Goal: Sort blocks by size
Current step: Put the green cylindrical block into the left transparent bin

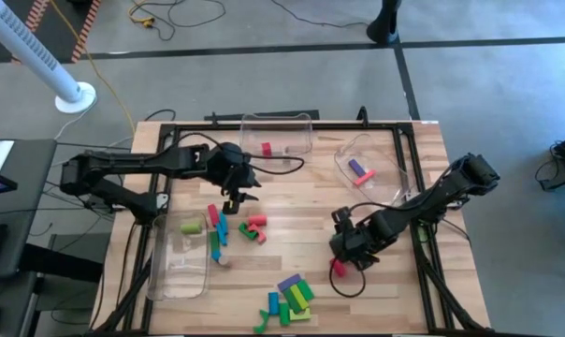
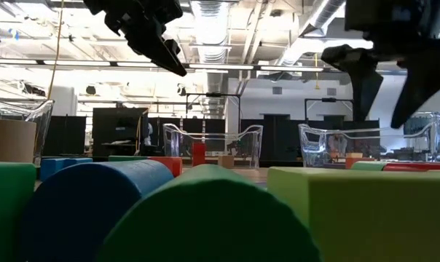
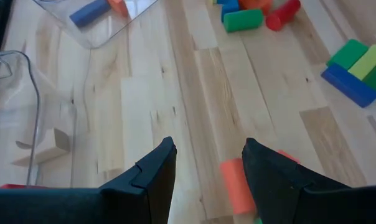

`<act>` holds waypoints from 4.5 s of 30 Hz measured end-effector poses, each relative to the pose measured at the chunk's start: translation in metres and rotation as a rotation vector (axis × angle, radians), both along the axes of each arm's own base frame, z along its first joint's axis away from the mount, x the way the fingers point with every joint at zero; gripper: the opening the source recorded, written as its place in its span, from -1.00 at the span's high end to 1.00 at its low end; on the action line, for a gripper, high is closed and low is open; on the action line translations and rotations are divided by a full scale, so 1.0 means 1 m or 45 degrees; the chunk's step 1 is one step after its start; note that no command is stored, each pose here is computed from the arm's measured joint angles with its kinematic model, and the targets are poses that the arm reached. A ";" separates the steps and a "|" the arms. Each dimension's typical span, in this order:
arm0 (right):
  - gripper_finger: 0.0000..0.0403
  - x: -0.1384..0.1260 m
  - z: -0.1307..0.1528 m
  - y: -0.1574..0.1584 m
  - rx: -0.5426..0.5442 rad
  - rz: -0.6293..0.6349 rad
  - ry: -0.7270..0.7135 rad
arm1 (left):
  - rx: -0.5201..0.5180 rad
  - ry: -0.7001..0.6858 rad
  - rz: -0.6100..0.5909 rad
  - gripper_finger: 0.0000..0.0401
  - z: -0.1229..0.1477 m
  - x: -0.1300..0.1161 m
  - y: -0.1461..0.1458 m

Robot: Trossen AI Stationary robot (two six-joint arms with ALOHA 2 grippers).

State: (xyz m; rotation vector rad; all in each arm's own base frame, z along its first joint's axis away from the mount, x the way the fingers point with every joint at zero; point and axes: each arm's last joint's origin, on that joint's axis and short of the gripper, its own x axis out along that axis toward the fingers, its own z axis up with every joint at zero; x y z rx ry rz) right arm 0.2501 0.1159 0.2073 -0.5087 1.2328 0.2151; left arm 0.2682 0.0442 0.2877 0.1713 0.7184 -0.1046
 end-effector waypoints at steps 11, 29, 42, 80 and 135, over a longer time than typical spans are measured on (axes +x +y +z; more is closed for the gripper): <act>-0.12 0.003 -0.019 -0.008 0.001 0.179 -0.035 | 0.002 -0.028 -0.007 0.12 0.000 0.002 -0.002; -0.12 -0.004 -0.042 -0.013 -0.028 0.378 -0.030 | -0.012 -0.045 -0.015 0.12 0.001 0.003 -0.004; -0.09 0.014 -0.077 -0.006 0.004 0.472 0.165 | -0.019 -0.050 -0.030 0.12 0.001 0.004 -0.008; 0.22 0.088 0.017 -0.004 0.017 0.350 -0.344 | -0.006 -0.121 -0.234 0.12 0.004 0.005 -0.011; 0.22 0.102 0.179 -0.048 0.402 0.248 -1.312 | 0.155 -0.910 -0.602 0.01 0.057 0.025 -0.028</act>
